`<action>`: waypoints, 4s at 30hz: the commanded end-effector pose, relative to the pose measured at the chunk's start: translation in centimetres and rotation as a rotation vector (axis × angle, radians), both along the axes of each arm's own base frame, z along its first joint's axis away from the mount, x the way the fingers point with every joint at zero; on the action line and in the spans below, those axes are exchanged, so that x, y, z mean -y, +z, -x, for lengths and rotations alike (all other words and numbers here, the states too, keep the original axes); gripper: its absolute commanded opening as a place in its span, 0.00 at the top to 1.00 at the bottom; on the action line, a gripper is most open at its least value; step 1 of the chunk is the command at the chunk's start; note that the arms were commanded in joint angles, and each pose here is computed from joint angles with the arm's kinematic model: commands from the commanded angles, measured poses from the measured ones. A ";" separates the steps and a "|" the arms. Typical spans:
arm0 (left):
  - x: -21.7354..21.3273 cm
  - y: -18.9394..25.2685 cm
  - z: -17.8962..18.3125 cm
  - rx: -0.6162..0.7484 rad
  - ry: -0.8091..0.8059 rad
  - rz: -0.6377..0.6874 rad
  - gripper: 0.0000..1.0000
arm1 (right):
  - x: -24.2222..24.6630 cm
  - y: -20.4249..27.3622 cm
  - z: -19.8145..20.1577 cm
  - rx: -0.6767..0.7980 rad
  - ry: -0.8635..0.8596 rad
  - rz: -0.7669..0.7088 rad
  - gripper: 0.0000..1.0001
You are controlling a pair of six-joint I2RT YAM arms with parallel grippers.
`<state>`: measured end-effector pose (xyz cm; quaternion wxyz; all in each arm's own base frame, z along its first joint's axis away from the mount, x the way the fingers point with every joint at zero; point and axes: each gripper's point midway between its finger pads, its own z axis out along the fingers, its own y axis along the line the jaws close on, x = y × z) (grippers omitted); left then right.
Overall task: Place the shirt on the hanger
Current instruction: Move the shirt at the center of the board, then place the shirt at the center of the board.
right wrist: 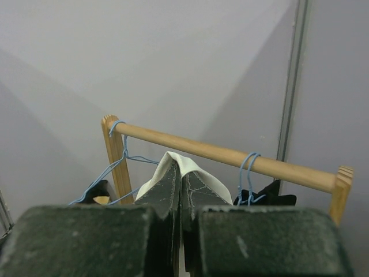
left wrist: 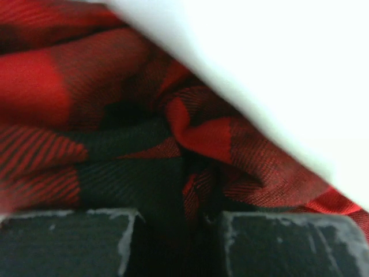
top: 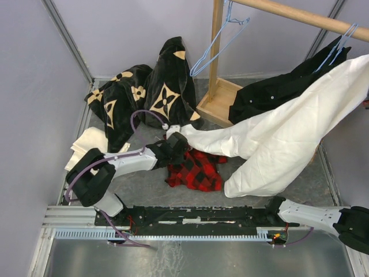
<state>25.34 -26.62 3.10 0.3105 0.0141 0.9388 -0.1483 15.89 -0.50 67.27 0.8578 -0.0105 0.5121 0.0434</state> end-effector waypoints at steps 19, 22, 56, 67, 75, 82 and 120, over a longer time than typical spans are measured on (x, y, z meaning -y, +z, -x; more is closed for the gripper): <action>-31.3 19.2 -7.0 0.224 0.736 -0.221 0.97 | 1.0 1.4 1.4 0.051 0.030 -0.031 1.00; -33.1 20.0 -7.4 0.237 0.784 -0.221 0.97 | -1.8 0.5 0.0 0.015 0.088 0.001 1.00; -26.6 24.4 -4.7 0.438 0.460 -0.029 0.01 | -19.3 0.2 -9.9 -0.026 0.295 0.105 1.00; -24.1 23.5 -4.3 0.433 0.359 0.023 0.01 | -29.5 -18.7 -9.8 -0.399 0.674 0.183 1.00; -24.0 22.4 -3.9 0.408 0.364 0.030 0.01 | -36.9 -33.5 -6.7 -0.679 0.759 0.192 1.00; -23.7 21.2 -3.9 0.365 0.365 0.043 0.00 | -40.7 -43.7 -5.2 -0.913 0.826 0.341 0.52; -20.2 19.6 -3.0 0.301 0.278 0.159 0.00 | -29.2 -48.7 -3.2 -1.084 0.530 0.327 0.15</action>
